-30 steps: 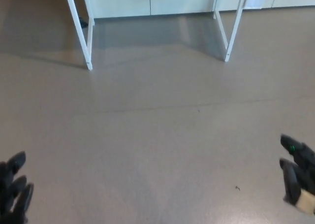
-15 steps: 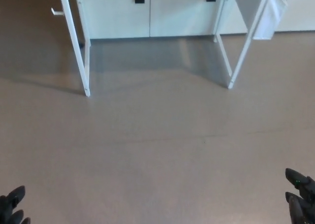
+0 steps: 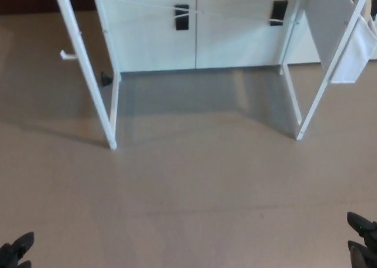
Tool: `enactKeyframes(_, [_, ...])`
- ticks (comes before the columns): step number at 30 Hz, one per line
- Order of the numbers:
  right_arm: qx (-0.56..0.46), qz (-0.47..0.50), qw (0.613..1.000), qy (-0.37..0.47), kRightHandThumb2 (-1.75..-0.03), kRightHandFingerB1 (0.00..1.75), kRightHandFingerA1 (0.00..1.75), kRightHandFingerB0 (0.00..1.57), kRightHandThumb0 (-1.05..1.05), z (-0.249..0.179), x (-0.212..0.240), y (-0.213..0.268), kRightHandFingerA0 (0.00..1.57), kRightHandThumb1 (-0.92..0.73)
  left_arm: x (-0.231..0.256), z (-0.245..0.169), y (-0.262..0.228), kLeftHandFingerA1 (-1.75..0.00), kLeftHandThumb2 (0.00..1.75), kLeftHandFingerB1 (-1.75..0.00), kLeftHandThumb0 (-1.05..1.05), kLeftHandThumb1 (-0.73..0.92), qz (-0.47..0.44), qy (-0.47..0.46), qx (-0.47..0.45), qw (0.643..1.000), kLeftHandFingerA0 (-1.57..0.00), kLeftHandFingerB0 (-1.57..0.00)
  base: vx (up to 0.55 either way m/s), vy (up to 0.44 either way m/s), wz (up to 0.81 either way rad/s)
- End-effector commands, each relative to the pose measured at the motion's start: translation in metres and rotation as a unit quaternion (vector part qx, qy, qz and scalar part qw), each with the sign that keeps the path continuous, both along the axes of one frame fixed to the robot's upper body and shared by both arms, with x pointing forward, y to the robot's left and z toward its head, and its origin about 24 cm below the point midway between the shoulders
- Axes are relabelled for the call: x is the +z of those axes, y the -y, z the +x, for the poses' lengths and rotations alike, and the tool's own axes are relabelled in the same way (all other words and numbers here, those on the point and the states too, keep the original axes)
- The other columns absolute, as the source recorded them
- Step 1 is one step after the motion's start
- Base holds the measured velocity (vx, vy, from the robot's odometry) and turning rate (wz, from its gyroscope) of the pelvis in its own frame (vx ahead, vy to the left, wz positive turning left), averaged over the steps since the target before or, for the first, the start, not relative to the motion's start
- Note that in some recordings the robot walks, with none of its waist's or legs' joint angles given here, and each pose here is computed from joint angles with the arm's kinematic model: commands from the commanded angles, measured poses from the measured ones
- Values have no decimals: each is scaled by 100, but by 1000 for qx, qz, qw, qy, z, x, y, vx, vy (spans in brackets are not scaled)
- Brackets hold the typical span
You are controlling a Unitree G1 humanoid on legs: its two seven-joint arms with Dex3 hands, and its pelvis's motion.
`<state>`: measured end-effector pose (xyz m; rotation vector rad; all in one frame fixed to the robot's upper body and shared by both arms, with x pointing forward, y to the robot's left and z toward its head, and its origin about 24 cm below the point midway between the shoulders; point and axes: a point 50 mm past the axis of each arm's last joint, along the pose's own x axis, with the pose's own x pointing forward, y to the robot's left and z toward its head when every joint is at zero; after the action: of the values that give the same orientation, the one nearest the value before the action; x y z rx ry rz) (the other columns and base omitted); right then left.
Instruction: The robot walks towards a desk on which an air pump is kept in the middle. It lifts it up and holds it with its left hand and uses its right hand to compress it by pushing its handle inwards.
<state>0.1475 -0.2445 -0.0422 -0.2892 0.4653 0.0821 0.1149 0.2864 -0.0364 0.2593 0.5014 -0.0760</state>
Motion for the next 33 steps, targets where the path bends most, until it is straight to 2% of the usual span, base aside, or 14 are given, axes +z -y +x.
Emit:
enactKeyframes(1, [1, -9, 1000, -2, -111, 23, 39, 0, -78, -7, -2, 2, 6, -82, 0, -4, -3, -23, 105, -18, -78, 74, 6, -3, -9, 1000, -1, -1, 438, 169, -22])
enactKeyframes(14, [-1, -15, 1000, -21, -109, 23, 41, 0, -77, -23, -9, 2, 10, -81, -5, -12, -5, -25, 104, -20, -76, 73, 9, -21, -13, 1000, 0, 0, 435, 105, 5])
enactKeyframes(21, [-4, -15, 1000, -26, -110, 23, 40, 0, -76, -26, -10, 3, 5, -81, -6, -10, -5, -26, 105, -21, -75, 72, 13, -20, -16, 1000, 0, 0, 414, -75, 42])
enactKeyframes(31, [-8, -12, 999, -31, -108, 24, 40, 2, -75, -29, -14, 4, 4, -80, -3, -10, -6, -26, 104, -21, -74, 73, 12, -21, -19, 1000, -1, -1, 324, -53, -9])
enactKeyframes(32, [-9, -12, 999, -31, -79, 12, 34, 1, -64, -30, -14, 4, 7, -92, -4, -9, -6, -28, 105, -22, -72, 72, 13, -21, -20, 999, 0, 0, 165, 133, -16])
enactKeyframes(33, [-10, -11, 999, -31, -79, 12, 34, 1, -64, -30, -14, 4, 7, -92, -4, -9, -6, -28, 105, -22, -72, 72, 13, -22, -20, 999, 0, 0, 204, 189, 62])
